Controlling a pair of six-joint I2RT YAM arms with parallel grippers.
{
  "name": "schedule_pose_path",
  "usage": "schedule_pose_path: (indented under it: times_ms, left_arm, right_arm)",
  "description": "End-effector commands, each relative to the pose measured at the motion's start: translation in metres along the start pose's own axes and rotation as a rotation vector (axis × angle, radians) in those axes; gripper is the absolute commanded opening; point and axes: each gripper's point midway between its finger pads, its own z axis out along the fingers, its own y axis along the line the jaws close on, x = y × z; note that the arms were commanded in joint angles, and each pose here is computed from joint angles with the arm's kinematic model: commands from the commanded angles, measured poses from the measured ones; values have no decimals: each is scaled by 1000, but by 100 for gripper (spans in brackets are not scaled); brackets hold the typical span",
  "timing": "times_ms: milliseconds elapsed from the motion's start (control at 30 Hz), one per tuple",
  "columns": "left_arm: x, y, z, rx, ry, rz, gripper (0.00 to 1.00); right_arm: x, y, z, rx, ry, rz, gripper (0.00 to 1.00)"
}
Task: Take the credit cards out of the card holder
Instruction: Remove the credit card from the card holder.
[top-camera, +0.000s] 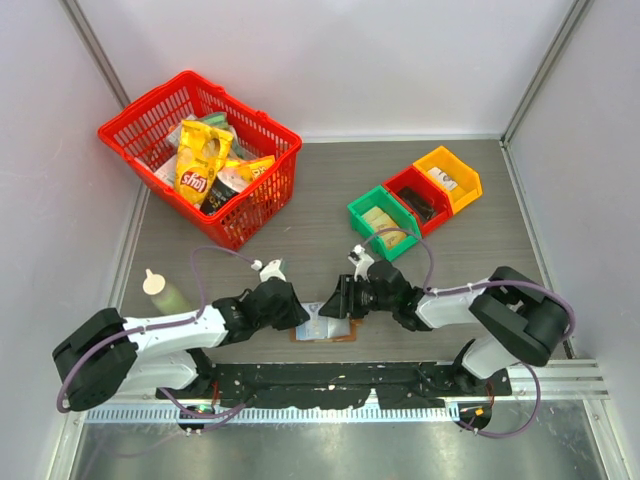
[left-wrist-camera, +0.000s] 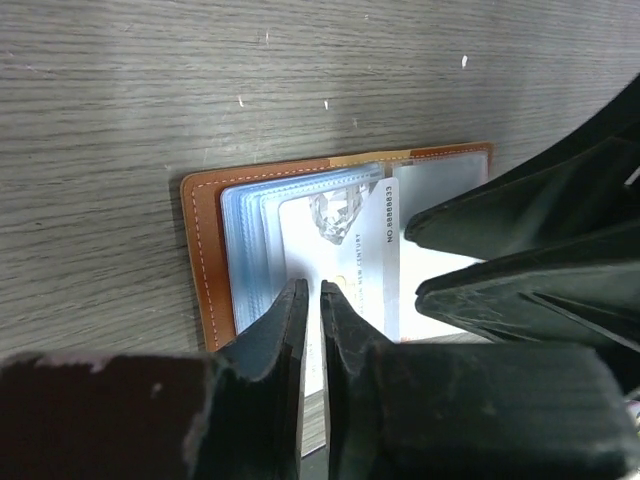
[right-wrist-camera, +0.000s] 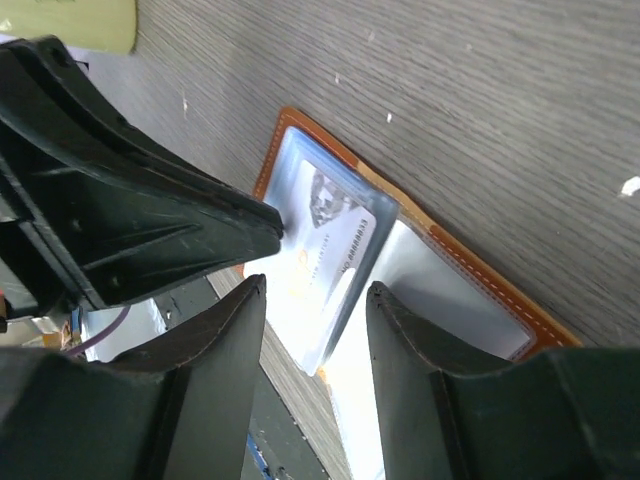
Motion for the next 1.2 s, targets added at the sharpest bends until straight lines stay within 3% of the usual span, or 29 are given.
schedule_pose_path:
  times_ms: [0, 500, 733, 1167]
  left_arm:
    - [2, 10, -1, -8, -30, -54, 12]
    - [7, 29, 1, -67, -31, -66, 4]
    - [9, 39, 3, -100, -43, -87, 0]
    - [11, 42, 5, -109, -37, -90, 0]
  right_arm:
    - [-1, 11, 6, -85, -10, 23, 49]
    - [5, 23, 12, -235, 5, 59, 24]
    - [5, 16, 3, -261, 5, 79, 3]
    - [11, -2, -4, -283, 40, 151, 1]
